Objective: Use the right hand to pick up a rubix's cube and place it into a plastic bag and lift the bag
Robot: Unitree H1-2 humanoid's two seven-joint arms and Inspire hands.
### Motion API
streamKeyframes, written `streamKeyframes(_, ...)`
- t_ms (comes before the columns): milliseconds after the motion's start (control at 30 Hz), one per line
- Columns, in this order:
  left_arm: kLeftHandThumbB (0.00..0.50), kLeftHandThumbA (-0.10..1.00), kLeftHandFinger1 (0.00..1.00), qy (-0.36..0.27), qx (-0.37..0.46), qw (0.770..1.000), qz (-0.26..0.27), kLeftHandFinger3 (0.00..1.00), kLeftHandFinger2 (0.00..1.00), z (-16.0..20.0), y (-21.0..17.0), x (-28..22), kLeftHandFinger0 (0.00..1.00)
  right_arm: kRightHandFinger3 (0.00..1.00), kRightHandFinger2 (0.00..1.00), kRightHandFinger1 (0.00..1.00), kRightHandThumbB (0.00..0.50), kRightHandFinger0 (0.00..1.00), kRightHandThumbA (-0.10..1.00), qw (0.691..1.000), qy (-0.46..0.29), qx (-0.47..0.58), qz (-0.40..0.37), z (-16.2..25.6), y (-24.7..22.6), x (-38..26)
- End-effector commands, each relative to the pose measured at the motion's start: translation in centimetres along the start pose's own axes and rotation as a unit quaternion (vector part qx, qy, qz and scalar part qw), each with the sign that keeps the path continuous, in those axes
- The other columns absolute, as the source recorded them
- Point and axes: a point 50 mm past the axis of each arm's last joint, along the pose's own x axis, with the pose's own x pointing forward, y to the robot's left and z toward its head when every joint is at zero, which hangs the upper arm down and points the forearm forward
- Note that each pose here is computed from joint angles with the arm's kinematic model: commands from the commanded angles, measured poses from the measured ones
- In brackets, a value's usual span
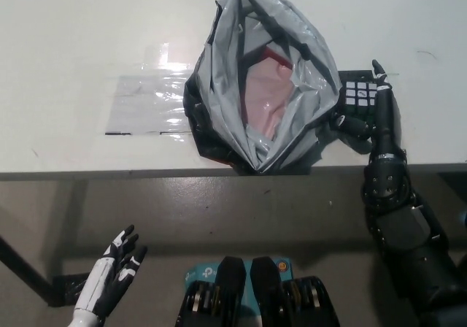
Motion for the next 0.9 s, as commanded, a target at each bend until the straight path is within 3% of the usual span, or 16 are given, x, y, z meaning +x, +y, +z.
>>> streamKeyframes(0,0.164,0.84,1.0,-0.03,0.005,1.0,0.001,1.0,1.0,1.3,0.2,0.4,1.0,1.0,1.0,1.0,0.477,1.0,0.84,0.998,-0.046,0.026,-0.022,3.9,-0.5,2.3)
streamKeyframes(100,0.159,0.85,1.0,-0.033,0.006,0.999,0.0,1.0,1.0,1.3,0.3,0.4,1.0,1.0,1.0,1.0,0.461,1.0,0.82,0.998,-0.044,0.026,-0.024,4.0,-0.3,2.3)
streamKeyframes(200,0.156,0.85,1.0,-0.032,0.008,0.999,0.0,1.0,1.0,1.4,0.3,0.4,1.0,1.0,1.0,1.0,0.496,1.0,0.83,0.998,-0.042,0.03,-0.033,4.0,-0.1,2.4)
streamKeyframes(267,0.154,0.85,1.0,-0.034,0.012,0.999,-0.001,1.0,1.0,1.5,0.3,0.5,1.0,1.0,1.0,1.0,0.473,1.0,0.68,0.995,-0.048,0.062,-0.062,4.0,-0.1,2.3)
streamKeyframes(300,0.154,0.85,1.0,-0.034,0.011,0.999,-0.001,1.0,1.0,1.5,0.3,0.5,1.0,1.0,1.0,1.0,0.473,1.0,0.68,0.994,-0.052,0.072,-0.069,4.1,-0.1,2.3)
streamKeyframes(333,0.158,0.85,1.0,-0.033,0.009,0.999,-0.001,1.0,1.0,1.5,0.3,0.5,1.0,1.0,1.0,1.0,0.441,0.98,0.56,0.987,-0.065,0.1,-0.103,4.2,-0.2,2.1)
streamKeyframes(367,0.154,0.84,1.0,-0.032,0.008,0.999,0.0,1.0,1.0,1.5,0.4,0.6,1.0,1.0,1.0,0.92,0.409,0.78,0.57,0.985,-0.066,0.098,-0.122,4.4,-0.2,2.1)
streamKeyframes(400,0.152,0.84,1.0,-0.033,0.006,0.999,0.002,1.0,1.0,1.6,0.4,0.6,1.0,0.99,0.71,0.49,0.399,0.41,0.54,0.982,-0.061,0.094,-0.149,4.5,-0.3,2.1)
streamKeyframes(433,0.145,0.84,1.0,-0.035,0.006,0.999,0.002,1.0,1.0,1.6,0.4,0.6,1.0,0.7,0.43,0.25,0.361,0.19,0.49,0.98,-0.053,0.089,-0.172,4.6,-0.5,2.2)
streamKeyframes(467,0.149,0.83,1.0,-0.035,0.006,0.999,0.003,1.0,1.0,1.6,0.5,0.6,1.0,0.63,0.45,0.21,0.332,0.09,0.43,0.979,-0.052,0.088,-0.177,4.6,-0.5,2.3)
streamKeyframes(500,0.148,0.85,1.0,-0.036,0.01,0.999,0.002,1.0,1.0,1.7,0.5,0.6,1.0,0.62,0.57,0.25,0.294,0.04,0.27,0.978,-0.051,0.095,-0.18,4.5,-0.7,2.3)
streamKeyframes(533,0.143,0.85,1.0,-0.035,0.012,0.999,0.002,1.0,1.0,1.6,0.5,0.6,1.0,0.6,0.59,0.26,0.274,0.02,0.18,0.977,-0.047,0.099,-0.182,4.4,-0.7,2.3)
streamKeyframes(567,0.143,0.85,1.0,-0.035,0.014,0.999,0.002,1.0,1.0,1.6,0.5,0.6,1.0,0.6,0.59,0.26,0.274,0.02,0.18,0.977,-0.044,0.101,-0.183,4.3,-0.8,2.3)
streamKeyframes(600,0.149,0.85,1.0,-0.034,0.01,0.999,0.001,1.0,1.0,1.5,0.4,0.5,1.0,0.56,0.55,0.22,0.249,0.0,0.02,0.977,-0.036,0.104,-0.183,4.0,-0.9,2.3)
streamKeyframes(633,0.155,0.84,1.0,-0.033,0.006,0.999,0.001,1.0,1.0,1.4,0.4,0.5,1.0,0.54,0.53,0.19,0.237,0.0,-0.06,0.977,-0.032,0.105,-0.181,3.8,-1.0,2.3)
streamKeyframes(867,0.154,0.85,1.0,-0.031,0.003,1.0,0.003,1.0,1.0,1.4,0.3,0.5,1.0,0.61,0.59,0.19,0.181,0.0,-0.1,0.979,-0.019,0.101,-0.175,3.2,-0.9,2.3)
